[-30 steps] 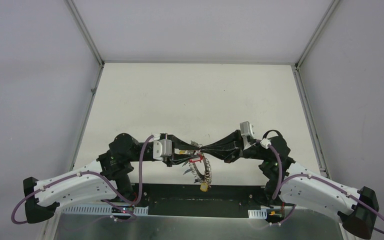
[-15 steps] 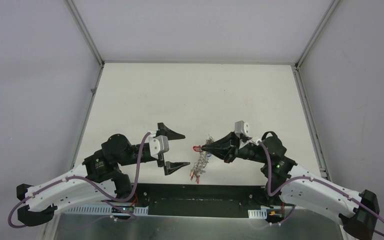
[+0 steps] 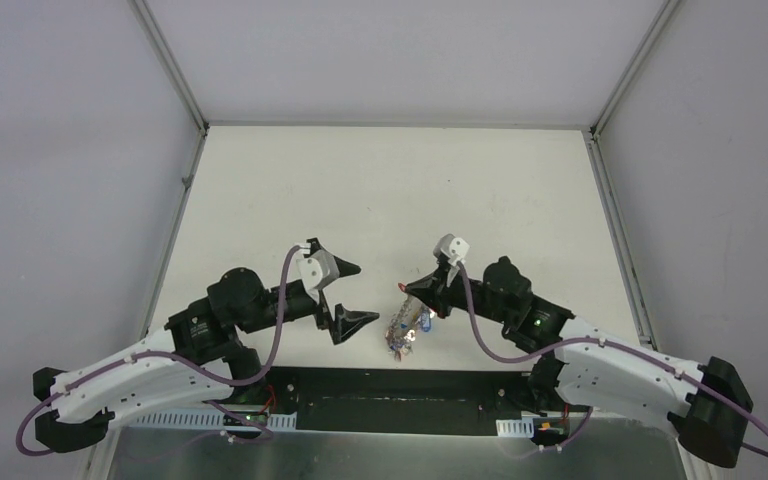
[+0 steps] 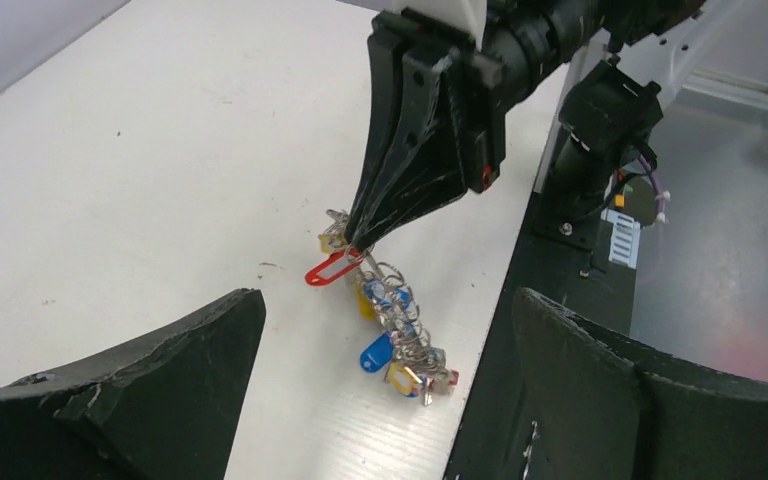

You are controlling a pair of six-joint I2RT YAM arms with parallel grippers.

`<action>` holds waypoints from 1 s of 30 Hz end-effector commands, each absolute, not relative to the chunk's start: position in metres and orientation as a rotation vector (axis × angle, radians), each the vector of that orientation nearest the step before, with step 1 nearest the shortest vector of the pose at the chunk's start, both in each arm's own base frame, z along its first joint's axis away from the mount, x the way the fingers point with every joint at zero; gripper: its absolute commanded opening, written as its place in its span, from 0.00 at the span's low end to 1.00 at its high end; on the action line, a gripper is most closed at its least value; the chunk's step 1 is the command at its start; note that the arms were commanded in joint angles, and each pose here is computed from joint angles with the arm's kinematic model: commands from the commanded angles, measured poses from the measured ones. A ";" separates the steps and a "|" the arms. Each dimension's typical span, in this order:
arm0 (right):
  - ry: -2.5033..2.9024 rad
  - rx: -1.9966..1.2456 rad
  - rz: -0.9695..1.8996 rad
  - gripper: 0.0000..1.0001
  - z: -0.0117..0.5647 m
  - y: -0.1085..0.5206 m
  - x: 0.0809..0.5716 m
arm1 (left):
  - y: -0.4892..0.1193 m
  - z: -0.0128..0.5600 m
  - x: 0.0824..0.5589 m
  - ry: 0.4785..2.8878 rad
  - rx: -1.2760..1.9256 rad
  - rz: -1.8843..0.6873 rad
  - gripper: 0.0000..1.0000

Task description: Put the keys on the keyring

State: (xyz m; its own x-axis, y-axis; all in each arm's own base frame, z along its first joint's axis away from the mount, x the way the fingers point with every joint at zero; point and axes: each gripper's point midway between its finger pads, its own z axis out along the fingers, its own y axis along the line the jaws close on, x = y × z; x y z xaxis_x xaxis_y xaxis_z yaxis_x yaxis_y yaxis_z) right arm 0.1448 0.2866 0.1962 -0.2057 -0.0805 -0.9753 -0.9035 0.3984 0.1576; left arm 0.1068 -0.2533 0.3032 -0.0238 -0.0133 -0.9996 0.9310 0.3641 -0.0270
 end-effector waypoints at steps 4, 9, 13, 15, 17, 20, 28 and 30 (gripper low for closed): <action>1.626 -0.777 0.781 0.00 0.212 0.307 0.205 | -0.248 0.315 0.124 1.514 0.633 -1.006 0.99; 1.715 -0.701 0.739 0.01 0.190 0.313 0.245 | -0.245 0.307 0.127 1.596 0.502 -1.055 0.99; 1.764 -0.686 0.814 0.04 0.173 0.319 0.265 | -0.248 0.289 0.126 1.687 0.430 -1.101 0.99; 1.764 -0.675 0.801 0.08 0.169 0.317 0.276 | -0.252 0.276 0.125 1.743 0.392 -1.127 0.99; 1.769 -0.648 0.765 0.17 0.168 0.311 0.288 | -0.257 0.263 0.124 1.794 0.376 -1.144 0.99; 1.768 -0.571 0.682 0.37 0.174 0.293 0.304 | -0.265 0.242 0.123 1.888 0.329 -1.165 0.99; 1.835 -0.353 0.506 0.85 0.182 0.224 0.313 | -0.280 0.212 0.130 2.040 0.278 -1.154 0.99; 1.875 -0.268 0.490 0.89 0.178 0.207 0.306 | -0.282 0.206 0.133 2.087 0.276 -1.170 0.99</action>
State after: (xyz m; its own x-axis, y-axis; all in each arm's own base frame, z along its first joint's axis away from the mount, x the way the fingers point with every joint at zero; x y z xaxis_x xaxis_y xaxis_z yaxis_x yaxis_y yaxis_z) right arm 0.3080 0.2396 0.1628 -0.3394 -0.0432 -0.9396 -0.5442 0.8238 0.1587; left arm 0.1296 -0.2739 0.2008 -0.6614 -0.1297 -0.7387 0.5412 0.5994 -0.5898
